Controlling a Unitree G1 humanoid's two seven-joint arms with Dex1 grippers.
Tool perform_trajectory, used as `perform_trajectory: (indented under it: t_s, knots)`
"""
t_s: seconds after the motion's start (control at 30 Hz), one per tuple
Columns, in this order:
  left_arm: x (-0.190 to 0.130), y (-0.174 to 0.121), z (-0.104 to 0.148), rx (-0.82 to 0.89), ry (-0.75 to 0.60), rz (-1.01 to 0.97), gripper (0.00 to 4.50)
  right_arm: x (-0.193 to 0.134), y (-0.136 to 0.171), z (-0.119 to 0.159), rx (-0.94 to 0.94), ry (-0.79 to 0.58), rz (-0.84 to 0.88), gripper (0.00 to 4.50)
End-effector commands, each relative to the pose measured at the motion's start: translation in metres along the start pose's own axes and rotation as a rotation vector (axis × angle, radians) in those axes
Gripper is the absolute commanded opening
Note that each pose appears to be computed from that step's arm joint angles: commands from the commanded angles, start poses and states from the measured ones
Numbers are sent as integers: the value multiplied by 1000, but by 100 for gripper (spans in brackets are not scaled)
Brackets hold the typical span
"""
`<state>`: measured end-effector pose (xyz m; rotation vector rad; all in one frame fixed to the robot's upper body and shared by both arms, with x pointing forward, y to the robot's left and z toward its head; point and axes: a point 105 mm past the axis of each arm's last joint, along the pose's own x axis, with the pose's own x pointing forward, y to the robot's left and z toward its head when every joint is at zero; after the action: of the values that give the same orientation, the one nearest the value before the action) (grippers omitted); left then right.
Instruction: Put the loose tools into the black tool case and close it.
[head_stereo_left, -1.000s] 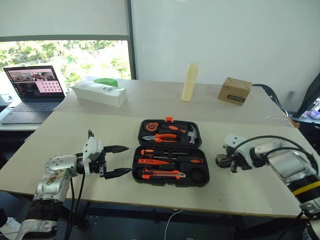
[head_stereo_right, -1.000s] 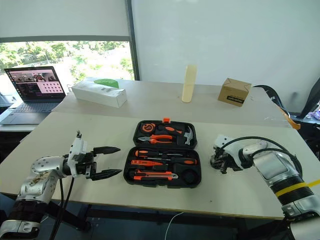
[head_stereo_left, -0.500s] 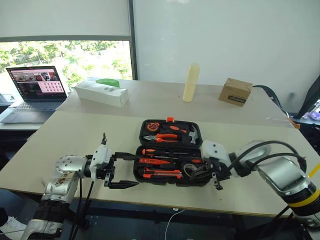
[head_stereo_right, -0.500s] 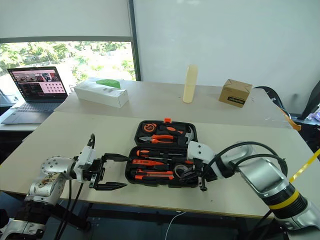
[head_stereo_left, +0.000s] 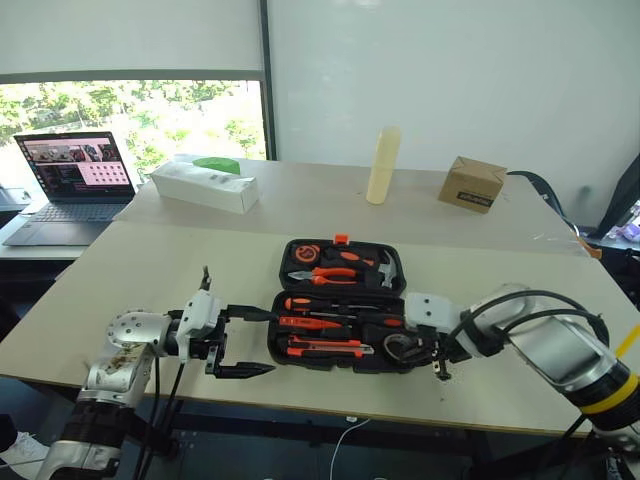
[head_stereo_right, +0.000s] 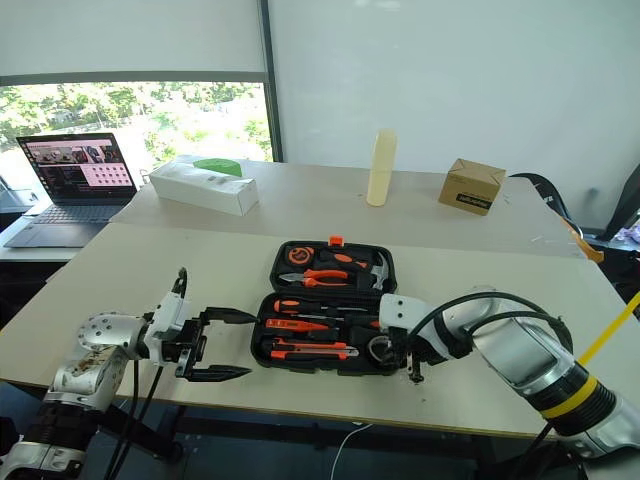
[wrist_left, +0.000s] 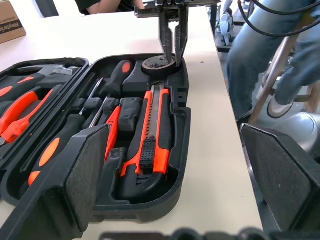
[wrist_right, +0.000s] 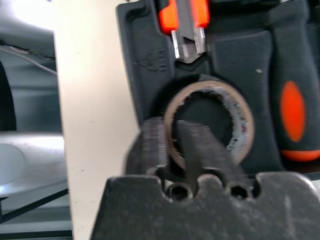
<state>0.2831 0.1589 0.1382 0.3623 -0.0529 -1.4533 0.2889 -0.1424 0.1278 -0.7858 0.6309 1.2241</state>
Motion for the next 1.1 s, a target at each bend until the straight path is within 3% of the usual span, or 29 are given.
perform_trajectory:
  t_s: [0.03, 0.1, 0.23, 0.27, 0.33, 0.37, 0.53, 0.67, 0.9, 1.1]
  knots:
    - [-17, 13, 6, -1, 15, 112, 450, -34, -12, 25, -23, -195, -67, 238]
    - [-30, 22, 3, -28, 40, 199, 450, -55, -9, 28, -19, -289, -66, 300]
    - [-51, 39, -9, -108, 89, 389, 450, -76, -17, 8, 80, -383, -189, 300]
    - [-55, 43, -15, -116, 119, 437, 450, -76, -24, -3, 98, -360, -267, 255]
    - [-60, 48, -25, -136, 172, 513, 398, -71, -32, -25, 97, -277, -368, 226]
    - [-61, 52, -29, -153, 182, 555, 381, -66, -34, -34, 87, -232, -406, 189]
    - [-43, 54, -42, -211, 216, 610, 178, -38, -45, -52, 62, -174, -527, 7]
    - [-26, 52, -53, -243, 267, 595, 35, -16, -49, -46, 42, -203, -530, 0]
    - [17, 42, -48, -237, 245, 479, 35, 9, -34, -25, 19, -234, -429, 0]
    - [21, 37, -44, -225, 243, 444, 35, 13, -20, -18, 18, -219, -379, 0]
